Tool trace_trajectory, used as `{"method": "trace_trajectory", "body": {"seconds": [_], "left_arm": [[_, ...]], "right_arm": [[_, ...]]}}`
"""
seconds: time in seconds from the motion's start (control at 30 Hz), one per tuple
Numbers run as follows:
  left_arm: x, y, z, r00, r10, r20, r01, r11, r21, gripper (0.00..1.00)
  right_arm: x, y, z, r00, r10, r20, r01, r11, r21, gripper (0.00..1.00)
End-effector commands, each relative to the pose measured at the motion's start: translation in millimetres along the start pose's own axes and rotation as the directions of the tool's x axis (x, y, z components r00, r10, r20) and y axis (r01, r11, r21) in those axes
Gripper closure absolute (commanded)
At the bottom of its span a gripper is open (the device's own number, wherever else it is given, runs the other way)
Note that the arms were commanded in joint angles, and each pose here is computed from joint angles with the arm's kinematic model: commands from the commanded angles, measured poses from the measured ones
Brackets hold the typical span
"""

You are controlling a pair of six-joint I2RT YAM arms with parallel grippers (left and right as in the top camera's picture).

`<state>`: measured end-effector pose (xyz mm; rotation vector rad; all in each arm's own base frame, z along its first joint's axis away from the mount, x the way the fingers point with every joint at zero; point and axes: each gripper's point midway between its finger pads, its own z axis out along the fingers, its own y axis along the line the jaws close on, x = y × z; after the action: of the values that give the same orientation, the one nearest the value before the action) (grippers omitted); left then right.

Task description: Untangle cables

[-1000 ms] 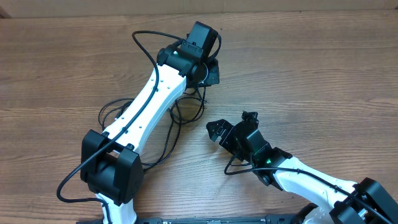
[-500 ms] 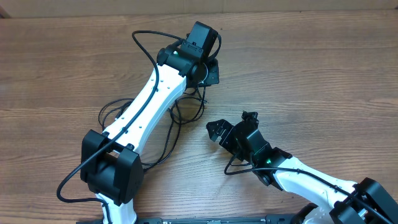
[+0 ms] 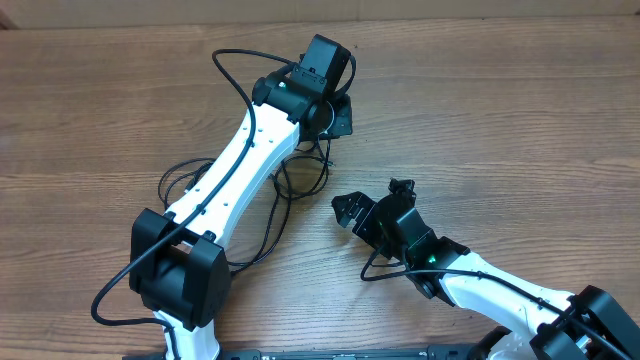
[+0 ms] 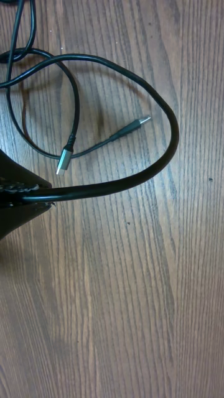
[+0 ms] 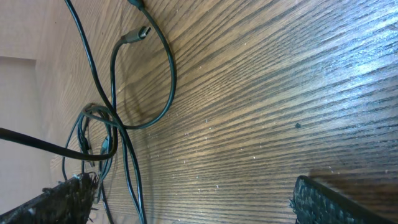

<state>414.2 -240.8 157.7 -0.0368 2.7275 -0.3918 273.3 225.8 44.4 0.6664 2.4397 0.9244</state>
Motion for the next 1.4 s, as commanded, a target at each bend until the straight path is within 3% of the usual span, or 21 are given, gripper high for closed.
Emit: {"method": "trace_trajectory", "body": {"seconds": [0.0, 1.37], "left_arm": [[-10.9, -2.9, -17.1, 0.999, -0.001, 0.041, 0.0, 1.0, 0.013, 0.96], [-5.1, -7.5, -17.0, 1.0, -0.001, 0.013, 0.001, 0.999, 0.04, 0.96]], "right_arm": [[-3.2, 4.0, -2.1, 1.0, 0.004, 0.013, -0.004, 1.0, -0.014, 0.0], [-3.3, 4.0, -2.1, 1.0, 0.005, 0.013, -0.005, 1.0, -0.014, 0.0]]}}
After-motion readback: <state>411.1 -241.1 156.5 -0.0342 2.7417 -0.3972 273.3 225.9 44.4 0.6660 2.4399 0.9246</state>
